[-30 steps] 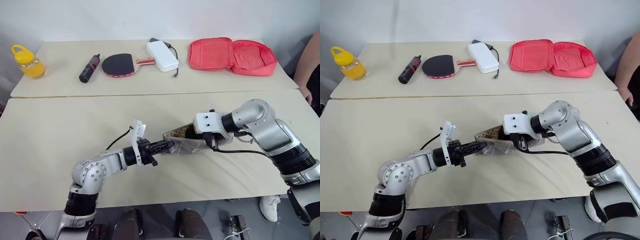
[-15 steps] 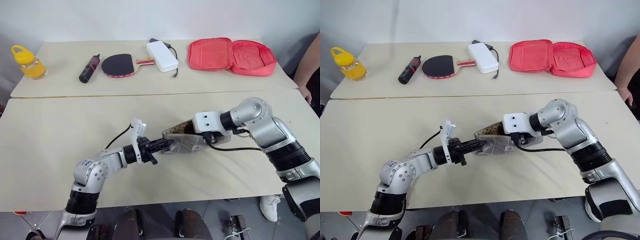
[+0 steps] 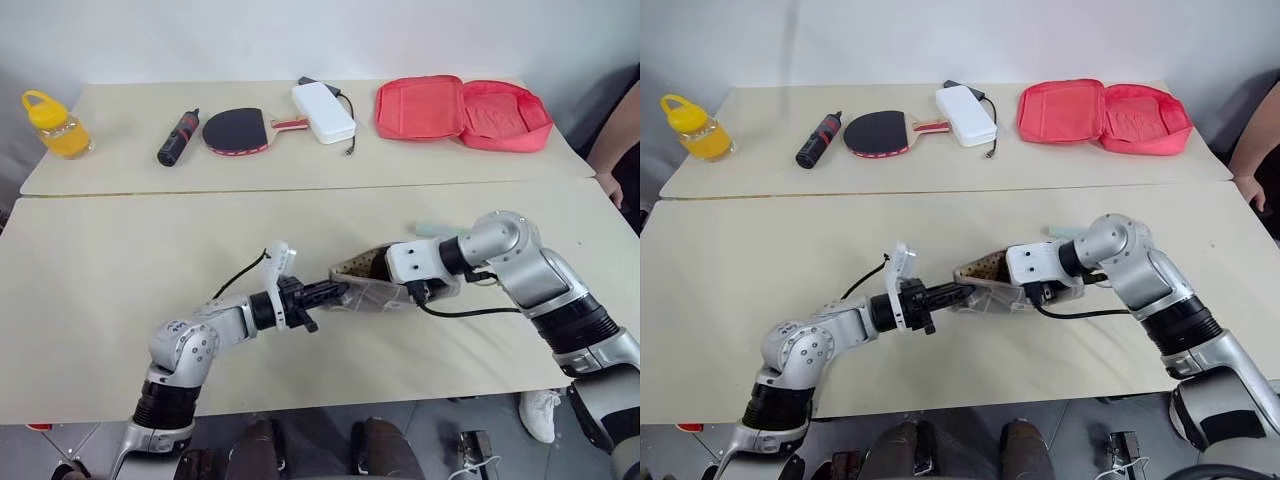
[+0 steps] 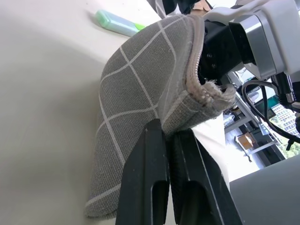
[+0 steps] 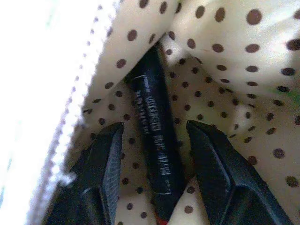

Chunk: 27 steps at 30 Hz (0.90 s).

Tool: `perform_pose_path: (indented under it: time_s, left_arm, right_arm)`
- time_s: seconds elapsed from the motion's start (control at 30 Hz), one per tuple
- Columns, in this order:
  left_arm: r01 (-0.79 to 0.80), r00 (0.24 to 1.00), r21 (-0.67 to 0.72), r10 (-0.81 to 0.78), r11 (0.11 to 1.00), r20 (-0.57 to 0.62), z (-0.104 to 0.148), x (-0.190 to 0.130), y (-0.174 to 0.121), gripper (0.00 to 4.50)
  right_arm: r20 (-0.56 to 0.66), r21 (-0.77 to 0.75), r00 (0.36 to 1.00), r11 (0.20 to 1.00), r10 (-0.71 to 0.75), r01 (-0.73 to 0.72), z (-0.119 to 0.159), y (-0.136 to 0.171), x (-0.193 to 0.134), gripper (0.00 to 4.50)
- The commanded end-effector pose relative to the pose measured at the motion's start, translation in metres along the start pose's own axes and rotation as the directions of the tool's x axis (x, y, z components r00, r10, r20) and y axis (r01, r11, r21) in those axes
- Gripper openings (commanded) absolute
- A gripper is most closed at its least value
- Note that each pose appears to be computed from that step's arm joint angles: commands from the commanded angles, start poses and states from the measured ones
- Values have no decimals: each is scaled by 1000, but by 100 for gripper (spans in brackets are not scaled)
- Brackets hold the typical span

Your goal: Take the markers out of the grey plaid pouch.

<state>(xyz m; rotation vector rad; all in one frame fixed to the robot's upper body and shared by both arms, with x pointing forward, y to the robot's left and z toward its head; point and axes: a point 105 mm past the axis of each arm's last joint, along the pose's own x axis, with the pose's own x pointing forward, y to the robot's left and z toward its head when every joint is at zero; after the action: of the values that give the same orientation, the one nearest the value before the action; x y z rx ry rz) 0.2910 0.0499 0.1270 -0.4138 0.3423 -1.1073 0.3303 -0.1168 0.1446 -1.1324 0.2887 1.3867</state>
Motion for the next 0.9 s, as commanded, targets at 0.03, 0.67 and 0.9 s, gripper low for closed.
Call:
perform_pose_path:
  time_s: [0.03,0.67,0.9]
  left_arm:
    - [-21,1000,37,20,999,13,4,-3,0,0]
    - [-24,1000,33,23,999,14,4,-4,-1,0]
    - [-29,1000,55,29,998,2,4,-5,-1,0]
  right_arm:
    - [5,-6,1000,1000,29,-29,2,7,2,226]
    - [-70,-32,997,999,8,-10,-13,5,18,64]
    - [9,19,1000,1000,-20,20,0,0,4,55]
